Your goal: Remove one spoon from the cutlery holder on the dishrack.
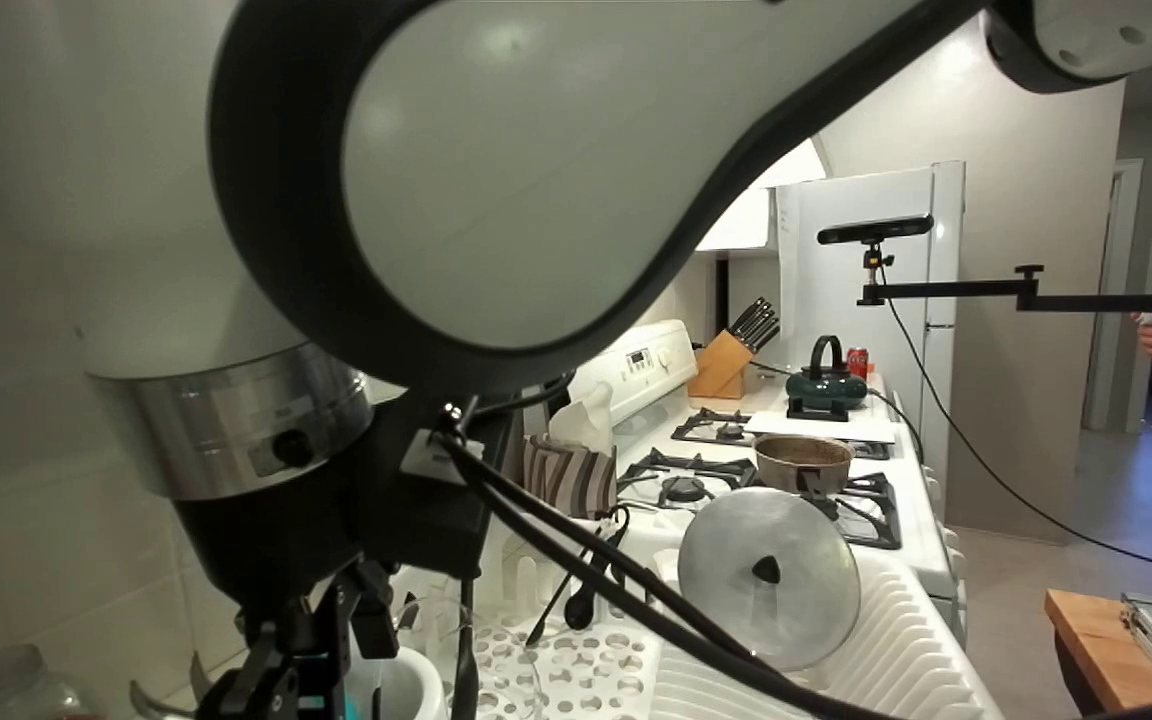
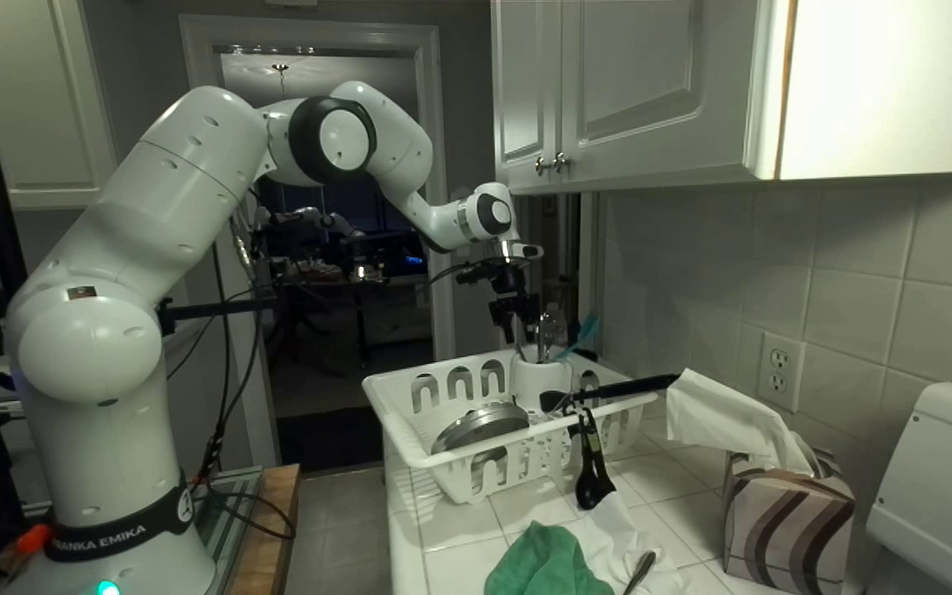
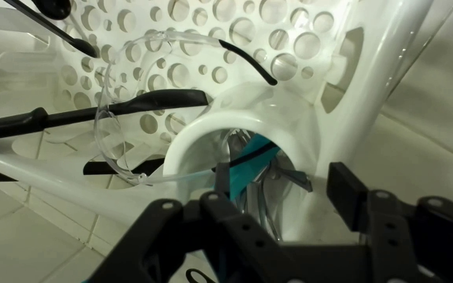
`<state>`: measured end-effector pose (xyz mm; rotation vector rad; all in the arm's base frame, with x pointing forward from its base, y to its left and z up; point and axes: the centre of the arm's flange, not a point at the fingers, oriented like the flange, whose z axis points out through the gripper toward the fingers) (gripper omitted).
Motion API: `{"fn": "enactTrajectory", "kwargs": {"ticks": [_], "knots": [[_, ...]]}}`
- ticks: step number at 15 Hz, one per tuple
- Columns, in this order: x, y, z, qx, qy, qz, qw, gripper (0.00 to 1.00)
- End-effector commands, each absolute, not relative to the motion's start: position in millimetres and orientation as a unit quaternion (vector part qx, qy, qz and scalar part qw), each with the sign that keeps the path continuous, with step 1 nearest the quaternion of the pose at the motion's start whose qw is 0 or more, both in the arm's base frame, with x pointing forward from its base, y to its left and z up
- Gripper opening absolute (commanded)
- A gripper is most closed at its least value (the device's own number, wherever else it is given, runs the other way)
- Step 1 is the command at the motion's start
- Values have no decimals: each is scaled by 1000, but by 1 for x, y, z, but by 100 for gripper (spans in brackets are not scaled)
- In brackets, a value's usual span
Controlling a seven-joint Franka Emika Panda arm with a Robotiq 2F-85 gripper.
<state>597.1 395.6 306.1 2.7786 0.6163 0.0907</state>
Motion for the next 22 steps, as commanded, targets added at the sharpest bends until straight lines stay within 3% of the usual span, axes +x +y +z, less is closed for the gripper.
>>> {"fn": "enactTrajectory", "kwargs": {"ticks": [1, 15, 22], "knots": [[599, 378, 324, 971, 196, 38, 132, 67], [610, 377, 297, 970, 186, 19, 152, 71], [624, 373, 293, 968, 177, 32, 175, 67]]}}
